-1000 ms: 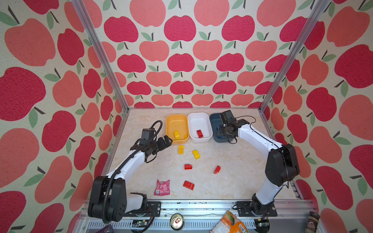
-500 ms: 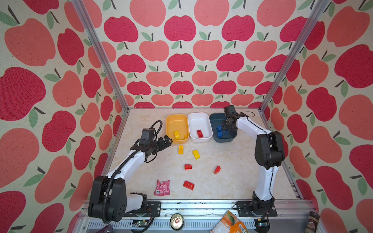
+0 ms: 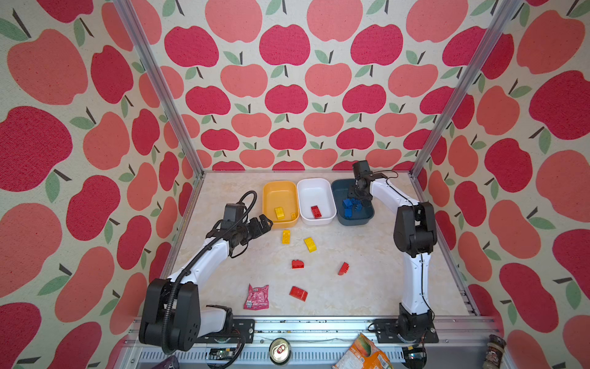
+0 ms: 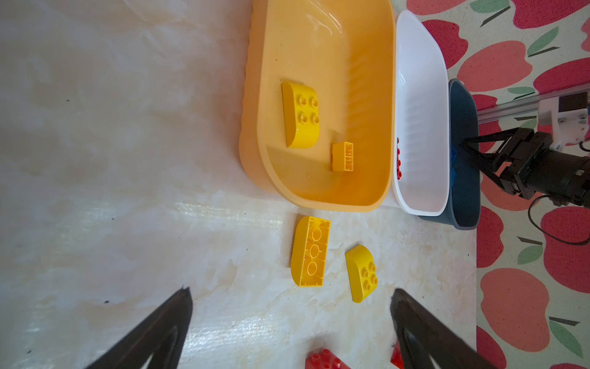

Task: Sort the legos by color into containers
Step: 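Carry the dark blue brick into the teal bin and open the right gripper, then move the right gripper down over the red brick nearer the robot, then close the right gripper on the red brick and lift it, then carry the red brick into the white bin and open the right gripper, then raise the right gripper while the left gripper moves toward the yellow bricks, then lower the left gripper onto the flat yellow 2x4 brick and grasp it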

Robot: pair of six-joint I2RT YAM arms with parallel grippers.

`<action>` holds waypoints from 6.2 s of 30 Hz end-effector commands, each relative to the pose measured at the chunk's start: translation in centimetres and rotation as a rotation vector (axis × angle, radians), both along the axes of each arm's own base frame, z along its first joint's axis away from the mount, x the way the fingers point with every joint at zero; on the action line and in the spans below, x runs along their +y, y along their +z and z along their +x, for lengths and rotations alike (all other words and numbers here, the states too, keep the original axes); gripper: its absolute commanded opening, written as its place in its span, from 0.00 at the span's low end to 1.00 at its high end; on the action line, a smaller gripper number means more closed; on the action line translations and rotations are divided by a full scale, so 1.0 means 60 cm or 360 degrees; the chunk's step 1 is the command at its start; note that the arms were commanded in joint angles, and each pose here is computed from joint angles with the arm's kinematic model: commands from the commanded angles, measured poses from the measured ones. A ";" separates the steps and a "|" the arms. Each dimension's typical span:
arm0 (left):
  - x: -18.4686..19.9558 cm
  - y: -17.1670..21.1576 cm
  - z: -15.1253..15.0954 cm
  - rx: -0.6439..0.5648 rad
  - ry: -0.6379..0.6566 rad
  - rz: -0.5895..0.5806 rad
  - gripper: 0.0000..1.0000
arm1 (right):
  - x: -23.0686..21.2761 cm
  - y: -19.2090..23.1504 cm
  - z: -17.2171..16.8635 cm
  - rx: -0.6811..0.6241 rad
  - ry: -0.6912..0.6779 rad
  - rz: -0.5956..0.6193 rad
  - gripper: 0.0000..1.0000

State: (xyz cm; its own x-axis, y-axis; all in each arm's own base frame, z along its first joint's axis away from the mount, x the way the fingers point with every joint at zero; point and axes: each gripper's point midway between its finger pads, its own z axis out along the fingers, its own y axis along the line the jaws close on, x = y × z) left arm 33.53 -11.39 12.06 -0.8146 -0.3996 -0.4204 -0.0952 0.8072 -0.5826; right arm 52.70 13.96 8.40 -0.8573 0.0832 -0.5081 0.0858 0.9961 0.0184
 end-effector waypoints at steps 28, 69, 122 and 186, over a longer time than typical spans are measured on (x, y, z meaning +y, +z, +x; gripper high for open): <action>0.001 -0.004 -0.002 0.0017 -0.0013 0.0003 0.99 | 0.025 0.075 -0.200 0.0127 0.0091 0.0152 0.79; -0.001 -0.012 -0.017 0.0041 -0.0038 0.0006 0.99 | 0.109 -0.092 -0.555 0.0810 -0.0223 0.0341 0.62; -0.006 0.000 -0.019 0.0015 -0.0042 -0.0009 0.99 | 0.211 0.096 -0.256 0.0164 0.0287 0.0278 0.27; -0.149 -0.048 -0.003 0.0277 -0.0548 0.0816 0.85 | 0.139 0.142 -0.340 0.0025 0.0365 0.0468 0.75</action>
State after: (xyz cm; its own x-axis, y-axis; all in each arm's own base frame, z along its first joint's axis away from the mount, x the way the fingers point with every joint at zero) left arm 33.68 -21.10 9.86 -0.9237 0.0639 -0.3777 0.1516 0.9664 -0.2074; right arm 32.84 22.49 16.43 -0.8796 -0.0167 -0.4754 -0.1594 0.9519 0.2615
